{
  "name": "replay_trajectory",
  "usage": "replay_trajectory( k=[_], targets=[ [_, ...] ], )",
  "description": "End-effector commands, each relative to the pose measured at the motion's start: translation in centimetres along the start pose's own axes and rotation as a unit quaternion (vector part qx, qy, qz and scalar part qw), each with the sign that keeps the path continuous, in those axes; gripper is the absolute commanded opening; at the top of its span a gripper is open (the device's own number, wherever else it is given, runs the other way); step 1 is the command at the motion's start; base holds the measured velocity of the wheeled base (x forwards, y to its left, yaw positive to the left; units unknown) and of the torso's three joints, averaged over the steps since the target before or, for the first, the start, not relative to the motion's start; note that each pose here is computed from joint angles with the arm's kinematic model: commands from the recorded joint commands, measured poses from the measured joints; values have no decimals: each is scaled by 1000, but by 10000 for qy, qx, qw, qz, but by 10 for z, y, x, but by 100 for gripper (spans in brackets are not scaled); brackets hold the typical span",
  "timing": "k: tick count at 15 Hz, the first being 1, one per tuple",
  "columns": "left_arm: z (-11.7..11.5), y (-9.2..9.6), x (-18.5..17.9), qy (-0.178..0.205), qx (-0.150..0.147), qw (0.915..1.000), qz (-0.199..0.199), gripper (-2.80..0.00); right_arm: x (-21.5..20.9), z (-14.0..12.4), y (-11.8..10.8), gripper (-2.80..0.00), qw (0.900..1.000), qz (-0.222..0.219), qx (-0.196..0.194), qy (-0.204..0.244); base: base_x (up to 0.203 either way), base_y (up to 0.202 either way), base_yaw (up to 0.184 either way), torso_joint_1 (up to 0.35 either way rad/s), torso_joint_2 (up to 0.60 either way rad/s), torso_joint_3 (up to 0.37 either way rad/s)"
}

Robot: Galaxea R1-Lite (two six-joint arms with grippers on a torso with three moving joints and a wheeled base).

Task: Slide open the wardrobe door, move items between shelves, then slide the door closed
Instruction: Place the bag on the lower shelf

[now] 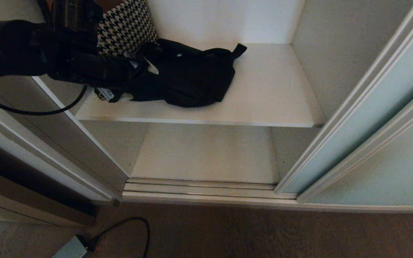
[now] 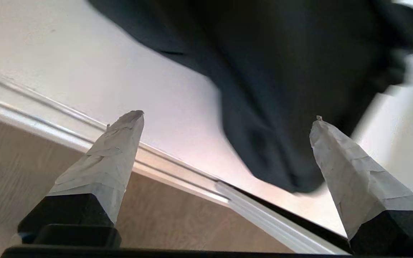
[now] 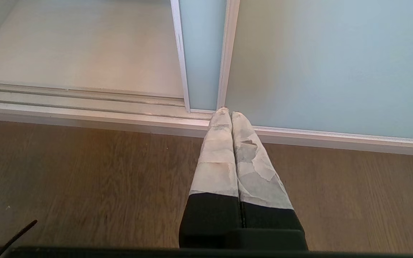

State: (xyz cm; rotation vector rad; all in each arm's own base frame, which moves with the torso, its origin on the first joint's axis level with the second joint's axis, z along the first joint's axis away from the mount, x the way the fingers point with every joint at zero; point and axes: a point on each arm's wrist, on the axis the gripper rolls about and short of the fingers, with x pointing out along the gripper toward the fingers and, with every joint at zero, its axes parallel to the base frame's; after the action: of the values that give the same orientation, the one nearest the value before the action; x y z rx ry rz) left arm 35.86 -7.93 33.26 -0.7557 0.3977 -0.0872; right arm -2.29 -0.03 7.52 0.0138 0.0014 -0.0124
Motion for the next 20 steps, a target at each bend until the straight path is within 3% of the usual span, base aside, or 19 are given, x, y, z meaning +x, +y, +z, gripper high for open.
replay_trajectory(
  k=[1, 4, 7, 9, 12, 15, 20],
  targets=[
    [-9, 11, 25, 159, -49, 9997, 190, 0, 0, 0, 0, -280, 10000, 1, 0, 8, 0, 0, 0, 0, 0, 0],
    [-8, 9, 39, -35, -106, 9999, -106, 0, 0, 0, 0, -280, 10000, 1, 0, 8, 0, 0, 0, 0, 0, 0],
    [2, -2, 37, -522, -95, 9965, -651, 0, 0, 0, 0, -280, 10000, 1, 0, 8, 0, 0, 0, 0, 0, 0],
    [4, -4, 39, -548, -63, 9944, -902, 0, 0, 0, 0, -280, 10000, 1, 0, 1, 0, 0, 0, 0, 0, 0],
    [-6, 5, 58, -236, -65, 9962, -836, 0, 0, 0, 0, -280, 10000, 1, 0, 1, 0, 0, 0, 0, 0, 0],
    [-12, 11, 71, -164, -60, 9968, -781, 0, 0, 0, 0, -280, 10000, 1, 0, 5, 0, 0, 0, 0, 0, 0],
    [-6, 7, 72, -482, -58, 9933, -1051, 0, 0, 0, 0, -280, 10000, 1, 0, 0, 0, 0, 0, 0, 0, 0]
  ],
)
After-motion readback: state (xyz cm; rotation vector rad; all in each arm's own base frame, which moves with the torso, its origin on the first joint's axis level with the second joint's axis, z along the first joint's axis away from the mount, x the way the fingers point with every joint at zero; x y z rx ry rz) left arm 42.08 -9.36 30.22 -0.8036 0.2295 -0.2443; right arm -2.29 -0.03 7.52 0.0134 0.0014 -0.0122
